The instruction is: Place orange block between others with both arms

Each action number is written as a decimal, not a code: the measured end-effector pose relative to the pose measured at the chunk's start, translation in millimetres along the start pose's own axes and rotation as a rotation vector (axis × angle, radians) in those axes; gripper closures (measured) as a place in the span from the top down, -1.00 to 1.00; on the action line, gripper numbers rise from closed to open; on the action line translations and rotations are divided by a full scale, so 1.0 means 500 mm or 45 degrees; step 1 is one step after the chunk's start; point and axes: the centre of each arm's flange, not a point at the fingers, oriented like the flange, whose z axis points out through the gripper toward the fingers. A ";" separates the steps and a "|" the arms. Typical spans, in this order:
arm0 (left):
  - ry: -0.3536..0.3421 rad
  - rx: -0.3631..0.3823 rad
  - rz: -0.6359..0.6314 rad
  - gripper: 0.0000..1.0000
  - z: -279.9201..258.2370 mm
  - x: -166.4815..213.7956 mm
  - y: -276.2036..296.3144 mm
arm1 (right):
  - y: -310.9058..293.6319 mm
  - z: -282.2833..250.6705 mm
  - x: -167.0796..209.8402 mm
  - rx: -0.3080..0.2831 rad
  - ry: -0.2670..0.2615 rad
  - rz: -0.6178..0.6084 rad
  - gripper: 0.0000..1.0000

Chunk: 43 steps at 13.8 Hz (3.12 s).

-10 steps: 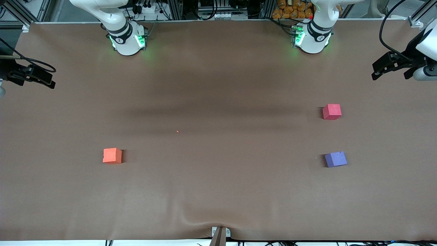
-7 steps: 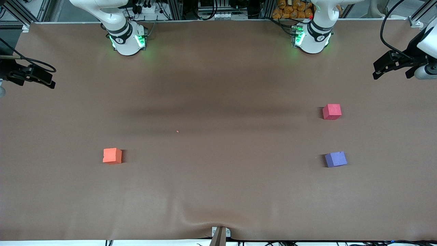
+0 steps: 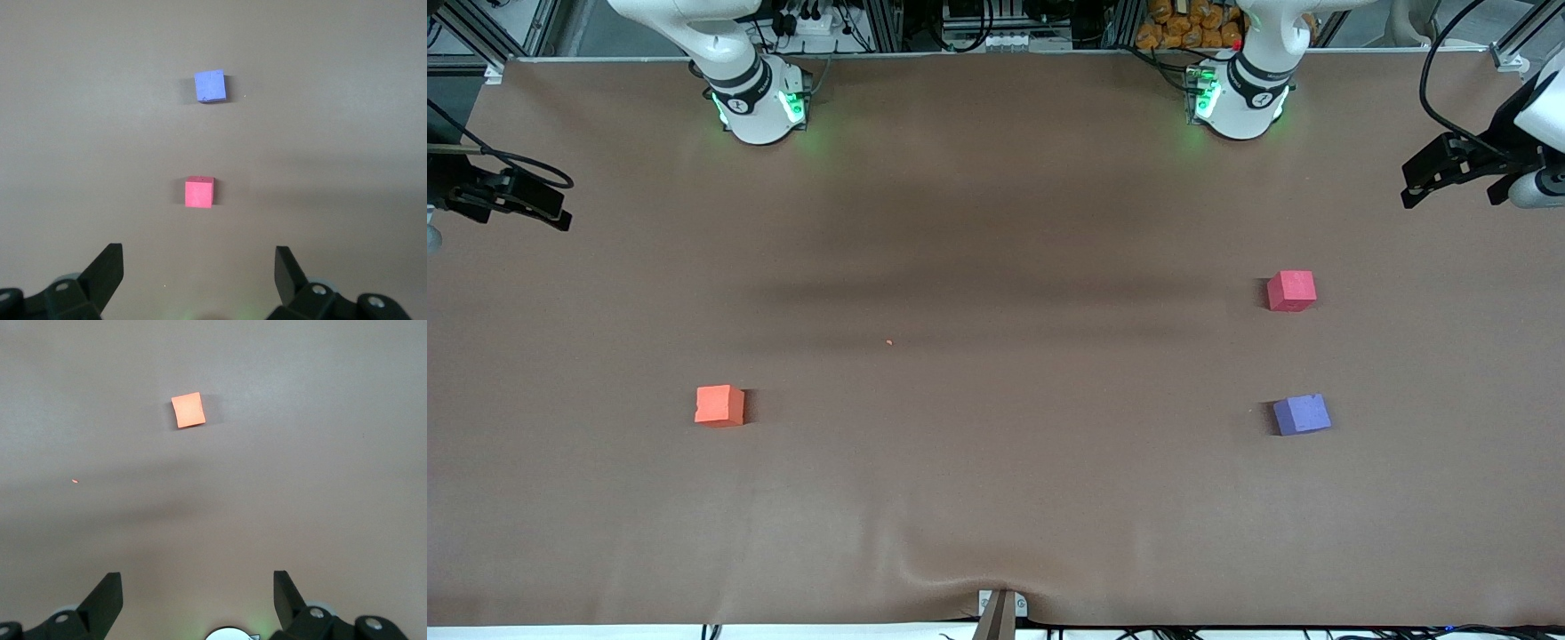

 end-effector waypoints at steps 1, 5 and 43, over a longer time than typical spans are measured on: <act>-0.002 0.000 0.001 1.00 0.001 0.000 0.001 | -0.002 0.001 0.000 -0.001 -0.004 -0.002 1.00; -0.009 0.001 0.005 1.00 0.003 0.000 0.004 | -0.034 0.024 0.003 -0.011 -0.058 -0.037 1.00; -0.058 0.002 0.024 1.00 0.031 0.012 0.019 | -0.128 0.781 0.366 -0.062 -0.106 -0.149 1.00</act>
